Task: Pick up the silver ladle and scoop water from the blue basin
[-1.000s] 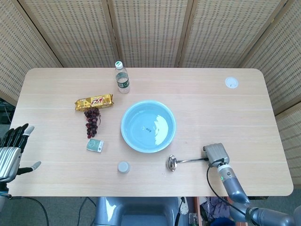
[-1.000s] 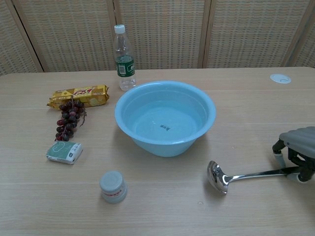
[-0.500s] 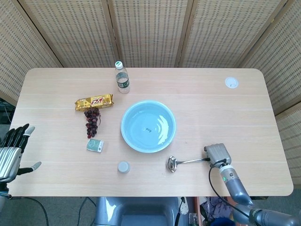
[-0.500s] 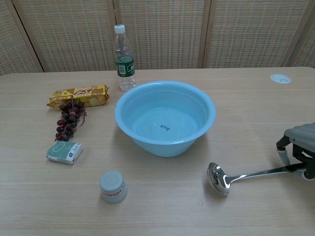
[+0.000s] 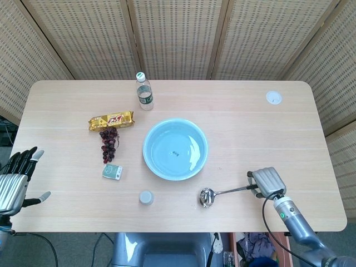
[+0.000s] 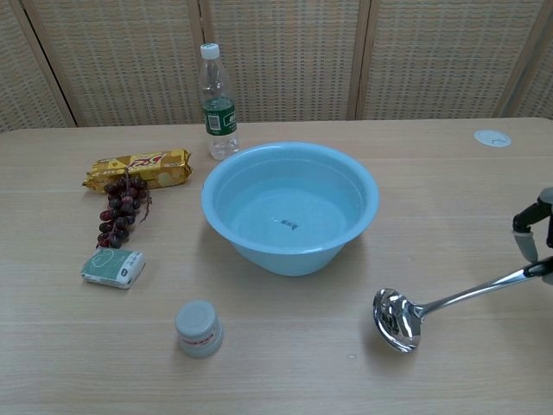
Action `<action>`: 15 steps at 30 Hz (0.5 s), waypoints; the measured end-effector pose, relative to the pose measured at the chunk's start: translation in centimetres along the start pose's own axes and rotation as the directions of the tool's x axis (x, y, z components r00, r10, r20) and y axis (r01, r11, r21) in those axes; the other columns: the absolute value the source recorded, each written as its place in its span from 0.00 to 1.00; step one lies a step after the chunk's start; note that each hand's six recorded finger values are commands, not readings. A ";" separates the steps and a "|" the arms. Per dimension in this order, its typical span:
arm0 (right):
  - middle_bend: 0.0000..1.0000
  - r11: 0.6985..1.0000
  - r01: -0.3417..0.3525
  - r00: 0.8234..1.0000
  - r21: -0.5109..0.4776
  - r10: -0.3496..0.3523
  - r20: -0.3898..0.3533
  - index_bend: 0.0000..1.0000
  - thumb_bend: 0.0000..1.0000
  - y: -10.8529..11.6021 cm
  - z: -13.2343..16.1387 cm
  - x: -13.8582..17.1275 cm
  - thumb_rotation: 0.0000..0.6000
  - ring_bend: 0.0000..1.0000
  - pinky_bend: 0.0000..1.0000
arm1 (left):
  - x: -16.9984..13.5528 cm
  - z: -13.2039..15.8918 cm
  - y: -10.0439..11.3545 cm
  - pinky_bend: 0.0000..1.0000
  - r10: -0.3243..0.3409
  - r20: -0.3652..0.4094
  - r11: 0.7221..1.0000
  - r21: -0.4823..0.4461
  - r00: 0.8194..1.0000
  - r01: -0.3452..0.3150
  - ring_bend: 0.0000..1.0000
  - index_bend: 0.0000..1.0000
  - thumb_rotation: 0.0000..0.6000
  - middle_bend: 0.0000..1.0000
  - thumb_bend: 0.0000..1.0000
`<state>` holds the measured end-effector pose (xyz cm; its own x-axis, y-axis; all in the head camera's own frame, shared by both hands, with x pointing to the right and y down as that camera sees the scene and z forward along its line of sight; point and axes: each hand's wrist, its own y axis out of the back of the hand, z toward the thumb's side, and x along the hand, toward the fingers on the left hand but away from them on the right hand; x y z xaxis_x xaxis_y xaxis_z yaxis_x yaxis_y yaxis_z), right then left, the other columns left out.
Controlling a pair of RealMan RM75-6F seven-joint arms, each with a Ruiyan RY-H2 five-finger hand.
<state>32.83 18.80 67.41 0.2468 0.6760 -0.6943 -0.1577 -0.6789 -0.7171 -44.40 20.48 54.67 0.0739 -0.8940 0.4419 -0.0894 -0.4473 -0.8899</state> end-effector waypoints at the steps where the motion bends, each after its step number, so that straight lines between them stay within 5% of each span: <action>1: 0.90 1.000 0.001 1.000 -0.001 -0.001 -0.005 0.76 0.85 0.2 0.0 0.3 1.00 0.88 1.00 | 0.0 0.0 0.0 0.00 0.000 -0.001 1.000 0.000 1.000 0.000 0.00 0.00 1.00 0.00 0.00; 15: 0.90 0.998 0.012 0.998 -0.067 -0.016 -0.059 0.76 0.86 4.8 0.5 2.2 1.00 0.88 1.00 | 0.1 0.0 0.0 0.00 -0.002 -0.003 1.000 0.000 1.000 0.002 0.00 0.00 1.00 0.00 0.00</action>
<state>32.08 17.13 62.41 0.3055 0.6684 -0.6782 -0.0908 -0.6886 -0.7195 -44.41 20.37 54.73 0.0710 -0.8934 0.4436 -0.0890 -0.4486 -0.8893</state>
